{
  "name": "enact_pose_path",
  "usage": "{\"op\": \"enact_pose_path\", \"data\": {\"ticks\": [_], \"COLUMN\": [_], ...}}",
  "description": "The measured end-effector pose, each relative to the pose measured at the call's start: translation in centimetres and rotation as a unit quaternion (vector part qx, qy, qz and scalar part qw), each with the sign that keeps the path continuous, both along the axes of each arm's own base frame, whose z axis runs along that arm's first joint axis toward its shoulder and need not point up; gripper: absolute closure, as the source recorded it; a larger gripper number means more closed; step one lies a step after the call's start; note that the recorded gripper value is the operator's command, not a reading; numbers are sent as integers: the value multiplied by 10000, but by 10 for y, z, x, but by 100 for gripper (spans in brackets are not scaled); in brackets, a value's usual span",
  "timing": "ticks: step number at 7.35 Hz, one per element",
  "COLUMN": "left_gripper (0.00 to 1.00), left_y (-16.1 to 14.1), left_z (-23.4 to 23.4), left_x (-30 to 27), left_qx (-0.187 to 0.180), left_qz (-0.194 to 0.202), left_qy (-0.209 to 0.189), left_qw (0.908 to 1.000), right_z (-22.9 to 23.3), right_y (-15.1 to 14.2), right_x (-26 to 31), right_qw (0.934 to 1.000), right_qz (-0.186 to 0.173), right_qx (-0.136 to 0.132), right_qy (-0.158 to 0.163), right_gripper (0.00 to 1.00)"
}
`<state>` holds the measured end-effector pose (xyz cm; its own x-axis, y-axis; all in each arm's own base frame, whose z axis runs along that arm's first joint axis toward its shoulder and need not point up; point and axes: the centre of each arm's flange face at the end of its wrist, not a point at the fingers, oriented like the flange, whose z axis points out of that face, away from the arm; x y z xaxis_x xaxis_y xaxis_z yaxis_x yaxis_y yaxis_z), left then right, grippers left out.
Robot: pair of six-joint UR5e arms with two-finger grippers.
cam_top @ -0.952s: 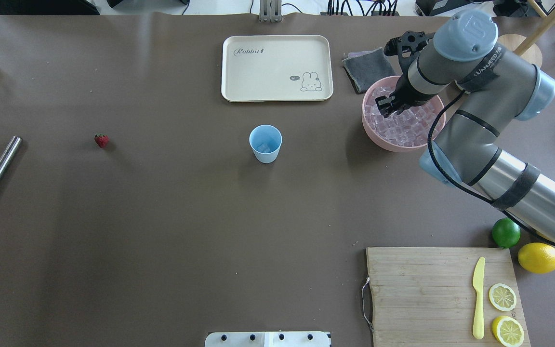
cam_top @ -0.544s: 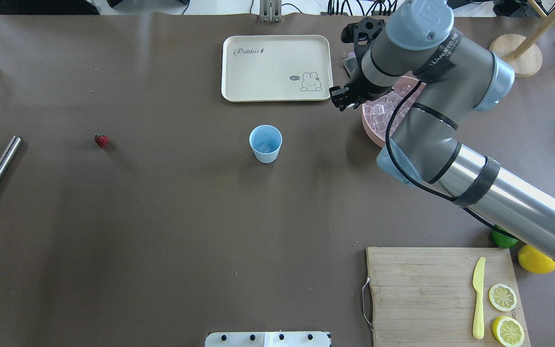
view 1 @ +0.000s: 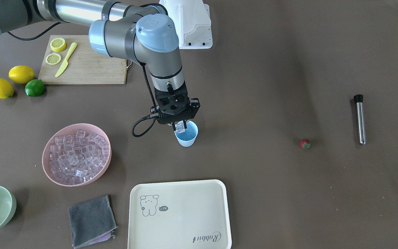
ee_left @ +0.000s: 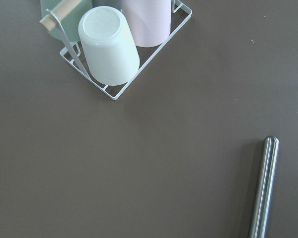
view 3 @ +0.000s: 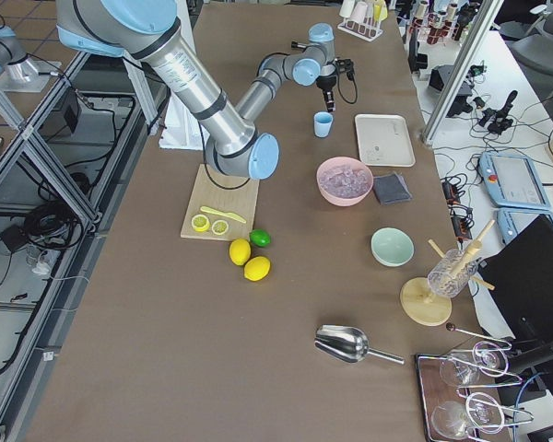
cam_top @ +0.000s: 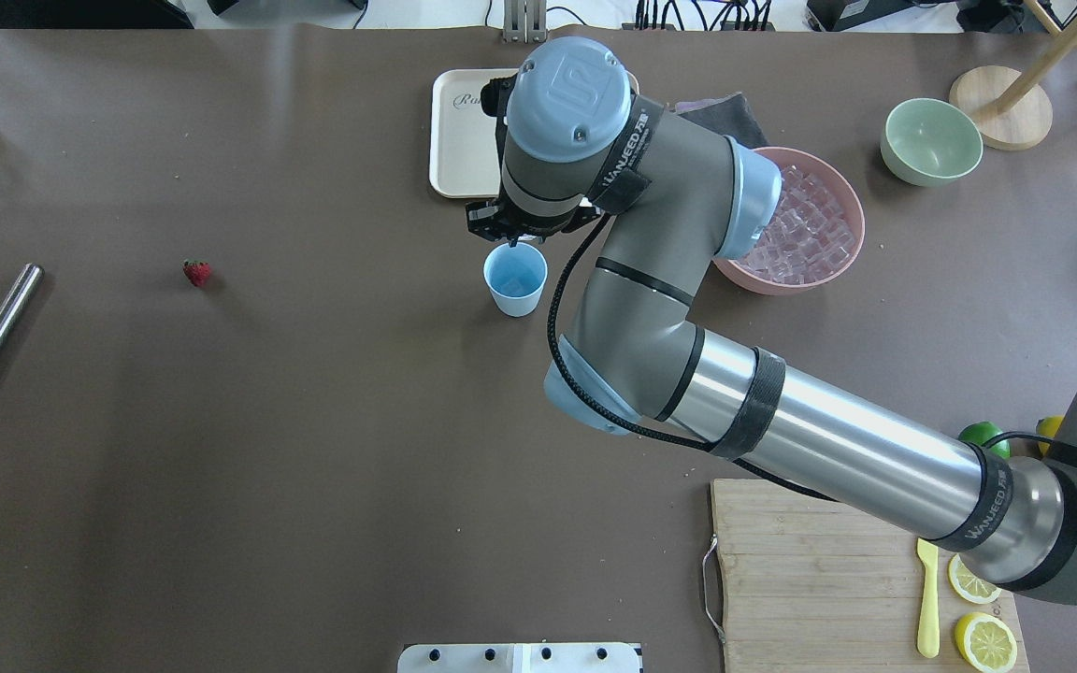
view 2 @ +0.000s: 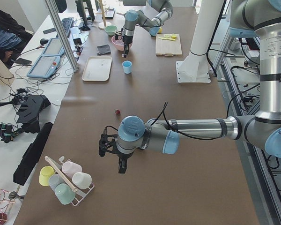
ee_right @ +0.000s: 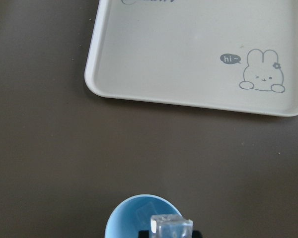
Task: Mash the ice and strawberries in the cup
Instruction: 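Open the right gripper to drop the cube into the cup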
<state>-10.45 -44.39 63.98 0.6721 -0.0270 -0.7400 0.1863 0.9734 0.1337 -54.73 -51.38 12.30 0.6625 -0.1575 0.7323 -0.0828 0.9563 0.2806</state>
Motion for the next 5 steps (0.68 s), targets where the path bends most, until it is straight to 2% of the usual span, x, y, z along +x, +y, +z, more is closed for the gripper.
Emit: {"op": "enact_pose_path", "data": {"ticks": [1, 2, 4, 5], "left_gripper": [2, 2, 2, 2], "left_y": [-1, -1, 0, 0], "left_z": [0, 0, 2, 3], "left_x": [0, 0, 0, 0], "left_qx": [4, -1, -12, -23], "left_qz": [1, 2, 6, 5], "left_qy": [0, 0, 1, 1], "left_qw": [10000, 10000, 10000, 10000], "right_z": [2, 6, 10, 9], "right_y": [6, 8, 12, 15], "right_x": [-8, -12, -16, -19], "right_qw": [10000, 10000, 9999, 9999], "right_qz": [24, 32, 16, -3], "right_qx": [61, 88, 96, 100], "right_qy": [6, 17, 27, 24], "right_gripper": [80, 35, 8, 1]}}
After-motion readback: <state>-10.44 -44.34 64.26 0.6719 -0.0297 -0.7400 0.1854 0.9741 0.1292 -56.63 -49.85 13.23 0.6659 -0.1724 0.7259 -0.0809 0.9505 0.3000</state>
